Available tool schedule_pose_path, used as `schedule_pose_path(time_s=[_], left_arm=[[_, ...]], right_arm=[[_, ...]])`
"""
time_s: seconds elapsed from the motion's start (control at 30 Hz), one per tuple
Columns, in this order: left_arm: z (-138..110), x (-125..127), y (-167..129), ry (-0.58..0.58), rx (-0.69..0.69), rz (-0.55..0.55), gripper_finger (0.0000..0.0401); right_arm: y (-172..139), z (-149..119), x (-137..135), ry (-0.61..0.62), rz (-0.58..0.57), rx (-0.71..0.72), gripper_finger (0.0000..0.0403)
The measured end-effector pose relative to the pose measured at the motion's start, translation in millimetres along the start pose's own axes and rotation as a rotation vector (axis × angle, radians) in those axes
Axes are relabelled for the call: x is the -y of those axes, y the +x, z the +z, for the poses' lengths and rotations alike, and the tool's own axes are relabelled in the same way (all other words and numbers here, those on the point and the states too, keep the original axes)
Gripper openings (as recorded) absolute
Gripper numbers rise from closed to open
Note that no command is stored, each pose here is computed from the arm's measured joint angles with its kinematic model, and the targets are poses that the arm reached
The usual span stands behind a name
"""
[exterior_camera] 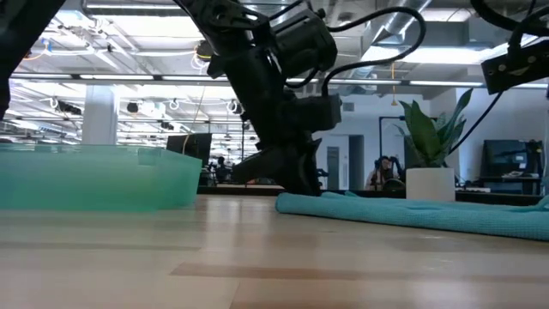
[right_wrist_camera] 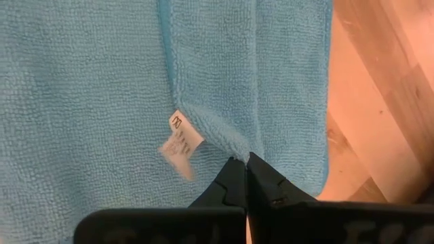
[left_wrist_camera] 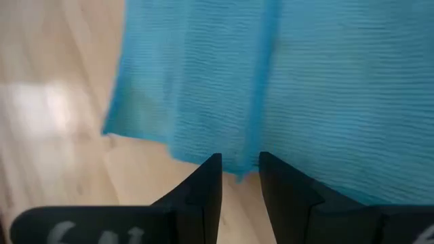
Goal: Roll microfiber towels into tight, uniform cylinder then place into a basket
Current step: Fold the blue towel
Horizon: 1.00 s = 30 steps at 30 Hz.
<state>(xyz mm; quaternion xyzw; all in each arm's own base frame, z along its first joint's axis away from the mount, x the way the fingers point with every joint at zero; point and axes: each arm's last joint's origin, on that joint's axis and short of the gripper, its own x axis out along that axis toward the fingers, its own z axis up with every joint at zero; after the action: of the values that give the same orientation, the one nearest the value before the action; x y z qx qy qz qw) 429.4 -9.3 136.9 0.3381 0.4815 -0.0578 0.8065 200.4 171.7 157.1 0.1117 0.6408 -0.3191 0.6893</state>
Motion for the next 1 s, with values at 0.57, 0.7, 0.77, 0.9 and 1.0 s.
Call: schedule_pose_path(time_s=[0.57,0.7,0.77,0.9,1.0], left_arm=[[0.5,-3.5,0.3,-0.004,0.02,0.011,0.0038],[0.8,-3.1,0.2,-0.023,0.024,0.006,0.0005],[1.3,-2.5,0.0,-0.038,0.025,0.005,0.0006],[3.8,0.8,-1.3,-0.079,0.009,0.033,0.0002],[8.5,3.5,-6.9,-0.09,0.006,0.063,0.0001]], right_arm=[[0.0,0.1,-0.6,0.0,0.007,0.0,0.0011],[-0.1,-0.5,-0.7,-0.005,0.007,0.001,0.0011],[-0.1,-0.6,-0.8,-0.005,0.007,0.001,0.0011],[-0.5,-2.3,-1.1,-0.044,0.008,0.003,0.0011],[-0.9,-4.0,-0.9,-0.055,0.003,0.005,0.0011]])
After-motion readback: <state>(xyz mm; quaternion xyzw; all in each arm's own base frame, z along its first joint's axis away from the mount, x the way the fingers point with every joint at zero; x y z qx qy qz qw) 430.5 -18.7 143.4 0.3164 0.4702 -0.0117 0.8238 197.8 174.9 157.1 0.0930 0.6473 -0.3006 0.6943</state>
